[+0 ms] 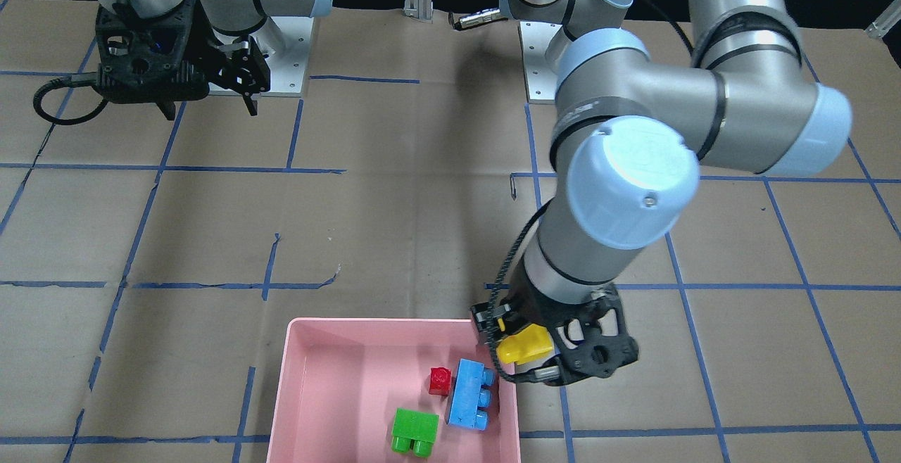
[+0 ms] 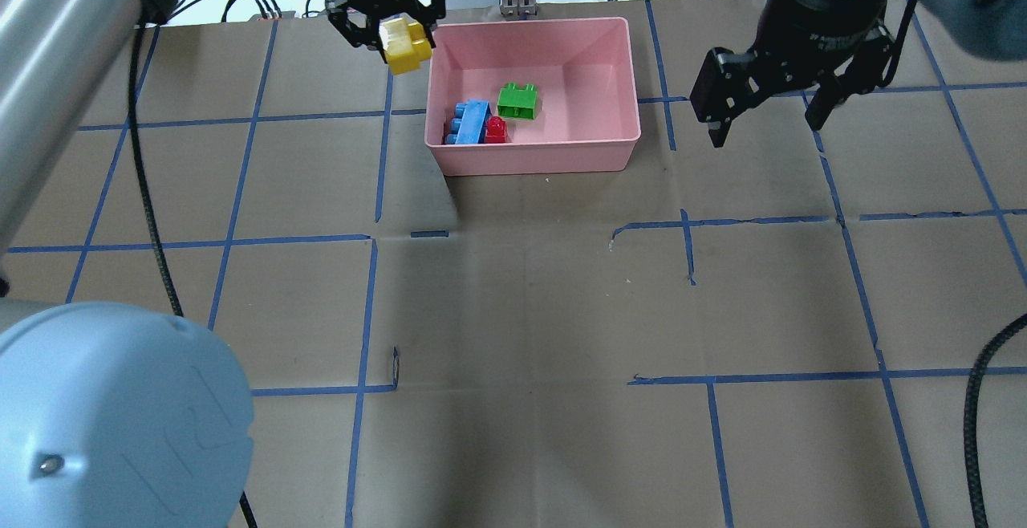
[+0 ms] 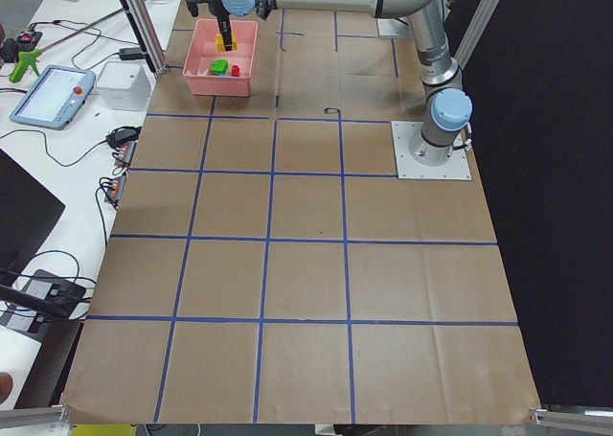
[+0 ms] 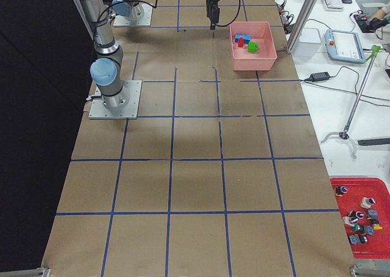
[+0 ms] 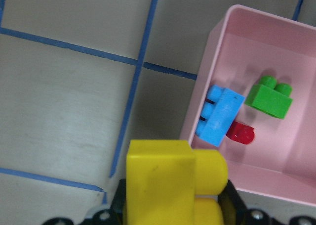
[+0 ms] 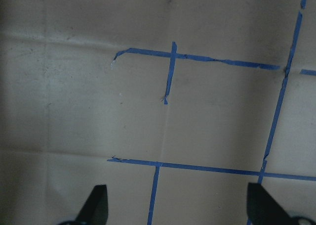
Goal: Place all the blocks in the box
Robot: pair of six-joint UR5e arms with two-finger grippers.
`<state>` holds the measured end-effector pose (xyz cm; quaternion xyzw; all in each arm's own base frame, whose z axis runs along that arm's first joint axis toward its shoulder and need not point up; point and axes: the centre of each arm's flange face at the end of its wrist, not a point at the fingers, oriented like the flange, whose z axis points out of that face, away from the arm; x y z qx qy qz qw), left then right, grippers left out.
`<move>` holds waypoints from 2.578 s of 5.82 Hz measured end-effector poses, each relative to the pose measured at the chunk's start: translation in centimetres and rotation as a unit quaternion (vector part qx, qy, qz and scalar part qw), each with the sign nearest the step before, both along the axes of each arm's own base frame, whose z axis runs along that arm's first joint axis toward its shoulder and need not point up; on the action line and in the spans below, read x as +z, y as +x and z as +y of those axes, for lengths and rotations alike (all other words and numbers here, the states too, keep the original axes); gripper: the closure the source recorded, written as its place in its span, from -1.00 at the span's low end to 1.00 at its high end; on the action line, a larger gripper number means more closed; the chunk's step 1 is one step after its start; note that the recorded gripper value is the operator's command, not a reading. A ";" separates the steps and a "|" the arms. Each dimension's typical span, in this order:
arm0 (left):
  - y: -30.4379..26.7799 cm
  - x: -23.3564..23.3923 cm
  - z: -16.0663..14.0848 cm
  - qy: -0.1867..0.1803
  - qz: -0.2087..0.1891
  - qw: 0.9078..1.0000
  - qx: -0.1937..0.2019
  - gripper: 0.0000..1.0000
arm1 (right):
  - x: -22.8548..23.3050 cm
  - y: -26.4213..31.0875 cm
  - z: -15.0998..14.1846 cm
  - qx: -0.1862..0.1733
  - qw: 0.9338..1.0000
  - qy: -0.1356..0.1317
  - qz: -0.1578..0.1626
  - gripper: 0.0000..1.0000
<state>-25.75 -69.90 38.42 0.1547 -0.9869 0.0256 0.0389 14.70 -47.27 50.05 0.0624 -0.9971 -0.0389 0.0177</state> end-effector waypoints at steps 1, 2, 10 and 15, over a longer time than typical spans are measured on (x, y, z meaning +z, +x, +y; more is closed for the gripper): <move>-2.5 -3.9 -1.3 -0.012 0.003 1.000 0.008 0.50 | -0.5 -0.2 0.7 -0.013 1.000 0.003 0.003 -1.00; -3.6 -7.7 -2.8 -0.024 0.005 1.000 0.010 -0.23 | -0.5 -0.3 0.8 -0.035 0.999 0.002 0.007 -0.99; 7.3 5.9 7.0 -0.023 -0.042 0.993 -0.109 -0.99 | -2.5 -0.1 0.2 -0.052 0.998 -0.026 -0.007 -0.99; 13.4 11.1 21.7 -0.033 -0.053 0.980 -0.190 -0.99 | -2.1 -0.3 -0.1 -0.056 0.998 -0.030 -0.006 -0.99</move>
